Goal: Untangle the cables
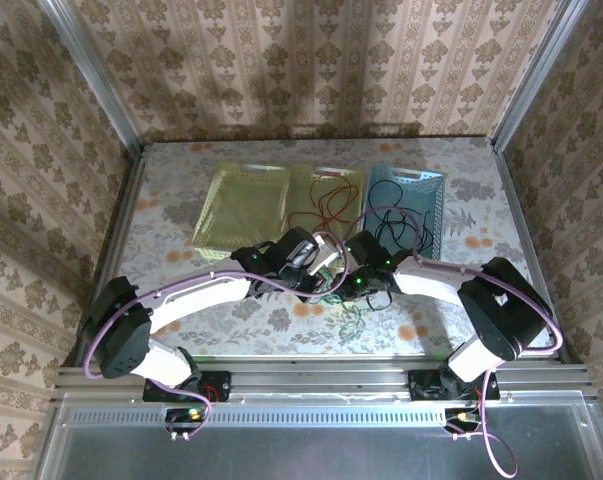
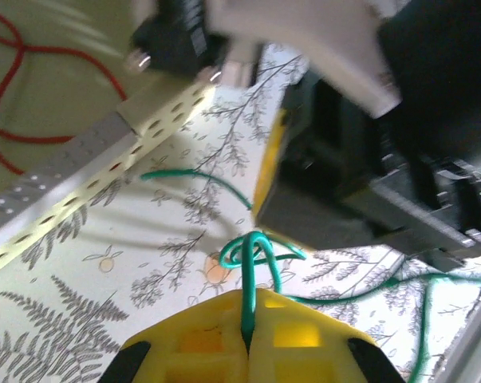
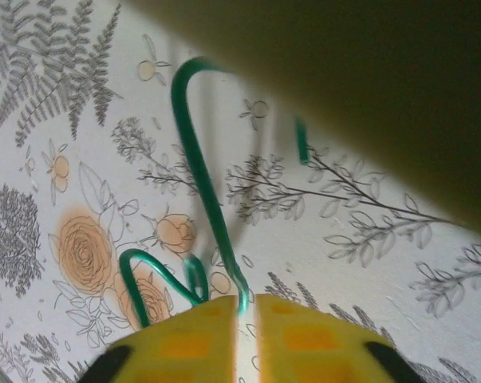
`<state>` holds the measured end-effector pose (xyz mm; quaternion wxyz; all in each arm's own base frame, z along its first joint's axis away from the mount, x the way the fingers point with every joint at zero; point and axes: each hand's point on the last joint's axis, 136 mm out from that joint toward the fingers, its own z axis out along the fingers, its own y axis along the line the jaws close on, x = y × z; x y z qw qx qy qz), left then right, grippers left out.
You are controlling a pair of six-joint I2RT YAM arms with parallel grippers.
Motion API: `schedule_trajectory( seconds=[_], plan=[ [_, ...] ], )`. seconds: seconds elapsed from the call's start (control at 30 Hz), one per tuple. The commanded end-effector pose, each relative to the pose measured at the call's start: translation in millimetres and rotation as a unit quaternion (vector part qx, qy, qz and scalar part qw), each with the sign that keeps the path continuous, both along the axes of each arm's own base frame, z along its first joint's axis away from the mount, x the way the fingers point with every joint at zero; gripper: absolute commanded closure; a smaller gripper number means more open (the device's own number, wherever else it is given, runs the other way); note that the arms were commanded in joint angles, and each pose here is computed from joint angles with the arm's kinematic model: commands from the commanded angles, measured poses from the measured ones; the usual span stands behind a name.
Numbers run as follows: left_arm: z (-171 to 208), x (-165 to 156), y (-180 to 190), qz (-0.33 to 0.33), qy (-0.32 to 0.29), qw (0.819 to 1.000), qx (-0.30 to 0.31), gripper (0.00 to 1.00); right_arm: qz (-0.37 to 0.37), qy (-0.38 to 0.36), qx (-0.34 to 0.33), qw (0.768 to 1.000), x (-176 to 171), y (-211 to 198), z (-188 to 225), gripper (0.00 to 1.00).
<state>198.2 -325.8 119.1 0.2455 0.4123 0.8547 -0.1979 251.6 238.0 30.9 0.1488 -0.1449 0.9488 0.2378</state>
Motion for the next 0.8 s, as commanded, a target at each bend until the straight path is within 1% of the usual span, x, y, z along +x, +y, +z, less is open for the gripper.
schedule_trajectory(
  seconds=[0.0, 0.07, 0.13, 0.17, 0.23, 0.37, 0.4, 0.43, 0.47, 0.5, 0.53, 0.6, 0.63, 0.7, 0.77],
  plan=[
    [12, 14, 14, 0.048, -0.03, 0.998, 0.003, 1.0, -0.059, 0.013, -0.059, 0.996, -7, -38, -8, 0.93],
    [20, 20, 21, 0.069, -0.045, 0.997, -0.002, 1.0, -0.09, 0.008, -0.082, 0.993, -9, -59, -6, 0.96],
    [28, 22, 28, 0.085, -0.052, 0.995, -0.011, 1.0, -0.127, 0.019, -0.112, 0.985, -16, -84, -11, 0.98],
    [31, 24, 32, 0.092, -0.057, 0.994, -0.013, 1.0, -0.141, 0.01, -0.112, 0.984, -17, -92, -4, 0.99],
    [37, 27, 40, 0.109, -0.065, 0.992, -0.019, 1.0, -0.177, 0.015, -0.127, 0.976, -23, -114, -3, 1.0],
    [44, 25, 48, 0.115, -0.061, 0.991, -0.032, 1.0, -0.235, 0.011, -0.115, 0.965, -27, -137, 7, 0.99],
    [45, 24, 48, 0.113, -0.06, 0.991, -0.034, 1.0, -0.242, 0.007, -0.119, 0.963, -28, -141, 11, 0.99],
    [46, 23, 47, 0.11, -0.058, 0.992, -0.036, 1.0, -0.235, -0.003, -0.108, 0.966, -27, -139, 17, 0.97],
    [46, 22, 45, 0.106, -0.055, 0.992, -0.039, 1.0, -0.225, -0.011, -0.088, 0.97, -26, -132, 23, 0.92],
    [45, 20, 43, 0.102, -0.051, 0.993, -0.039, 1.0, -0.208, -0.024, -0.063, 0.976, -25, -123, 32, 0.82],
    [43, 19, 41, 0.097, -0.047, 0.993, -0.037, 1.0, -0.183, -0.042, -0.039, 0.981, -24, -112, 44, 0.69],
    [39, 17, 40, 0.092, -0.045, 0.994, -0.026, 1.0, -0.14, -0.084, 0.003, 0.987, -25, -93, 71, 0.55],
    [37, 15, 38, 0.088, -0.044, 0.995, -0.022, 1.0, -0.112, -0.104, 0.026, 0.988, -28, -81, 86, 0.5],
    [34, 13, 35, 0.082, -0.043, 0.996, -0.017, 1.0, -0.074, -0.127, 0.058, 0.987, -34, -65, 106, 0.44],
    [34, 12, 32, 0.078, -0.042, 0.996, -0.015, 1.0, -0.045, -0.128, 0.076, 0.988, -39, -53, 115, 0.41]
  ],
)
